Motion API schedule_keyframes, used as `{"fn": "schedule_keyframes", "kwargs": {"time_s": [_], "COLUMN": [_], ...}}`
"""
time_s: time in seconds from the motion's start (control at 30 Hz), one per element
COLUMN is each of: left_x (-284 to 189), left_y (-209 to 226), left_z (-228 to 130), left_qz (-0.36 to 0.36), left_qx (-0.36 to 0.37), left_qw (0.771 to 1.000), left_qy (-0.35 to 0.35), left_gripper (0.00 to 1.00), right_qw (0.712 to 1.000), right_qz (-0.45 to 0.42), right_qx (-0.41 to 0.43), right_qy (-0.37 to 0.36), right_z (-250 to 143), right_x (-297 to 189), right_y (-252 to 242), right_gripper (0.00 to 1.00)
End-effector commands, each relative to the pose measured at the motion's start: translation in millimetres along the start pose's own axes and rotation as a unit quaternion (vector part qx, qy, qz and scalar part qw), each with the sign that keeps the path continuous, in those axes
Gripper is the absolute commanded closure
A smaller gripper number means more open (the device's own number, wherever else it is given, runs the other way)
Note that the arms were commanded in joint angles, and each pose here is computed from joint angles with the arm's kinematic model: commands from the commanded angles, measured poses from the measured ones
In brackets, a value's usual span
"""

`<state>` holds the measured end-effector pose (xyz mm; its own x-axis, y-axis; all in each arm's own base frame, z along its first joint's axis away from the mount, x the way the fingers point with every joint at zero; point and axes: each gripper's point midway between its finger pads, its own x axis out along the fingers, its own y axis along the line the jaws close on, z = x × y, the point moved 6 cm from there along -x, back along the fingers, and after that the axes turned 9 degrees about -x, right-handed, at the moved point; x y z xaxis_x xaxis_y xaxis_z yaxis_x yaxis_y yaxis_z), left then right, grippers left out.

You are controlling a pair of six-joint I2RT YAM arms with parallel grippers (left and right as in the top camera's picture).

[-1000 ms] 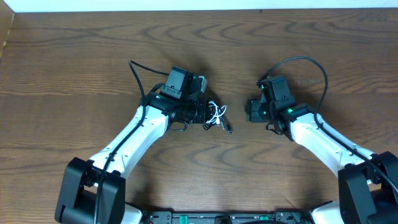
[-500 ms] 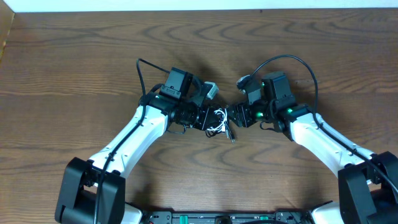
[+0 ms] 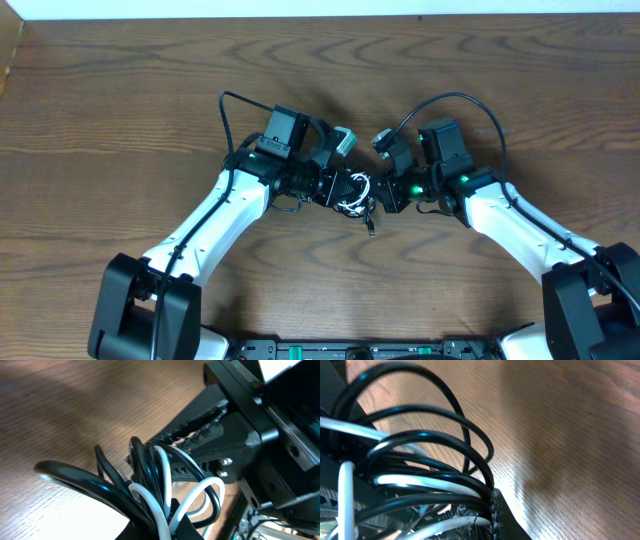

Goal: Untangle cables

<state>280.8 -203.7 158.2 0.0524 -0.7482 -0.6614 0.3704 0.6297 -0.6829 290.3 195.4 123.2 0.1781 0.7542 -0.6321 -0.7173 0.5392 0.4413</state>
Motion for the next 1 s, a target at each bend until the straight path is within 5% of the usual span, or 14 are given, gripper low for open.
{"fn": "schedule_keyframes", "kwargs": {"time_s": [0.0, 0.23, 0.37, 0.67, 0.8, 0.97], "left_x": [-4, -8, -8, -29, -32, -27], "left_y": [4, 24, 3, -24, -15, 5], "left_z": [5, 9, 13, 24, 28, 27], "left_qz": [0.042, 0.126, 0.019, -0.16, -0.143, -0.053], "left_qx": [0.004, -0.05, -0.046, -0.015, -0.023, -0.047], "left_qw": [0.999, 0.99, 0.998, 0.986, 0.988, 0.996], "left_qy": [-0.016, -0.041, -0.034, -0.035, -0.047, -0.06], "left_gripper": [0.93, 0.93, 0.93, 0.92, 0.92, 0.78], "right_qw": [1.0, 0.996, 0.985, 0.981, 0.981, 0.983], "right_qz": [-0.023, -0.081, -0.157, -0.178, -0.177, -0.163], "right_qx": [0.0, 0.029, 0.065, 0.066, 0.066, 0.066], "right_qy": [0.013, 0.027, 0.043, 0.047, 0.047, 0.046], "right_z": [-4, -9, -17, -18, -18, -18], "right_x": [3, 1, -3, -5, -5, -4], "right_y": [-3, -15, -31, -35, -35, -32], "right_gripper": [0.99, 0.99, 0.99, 0.99, 0.99, 0.99]}}
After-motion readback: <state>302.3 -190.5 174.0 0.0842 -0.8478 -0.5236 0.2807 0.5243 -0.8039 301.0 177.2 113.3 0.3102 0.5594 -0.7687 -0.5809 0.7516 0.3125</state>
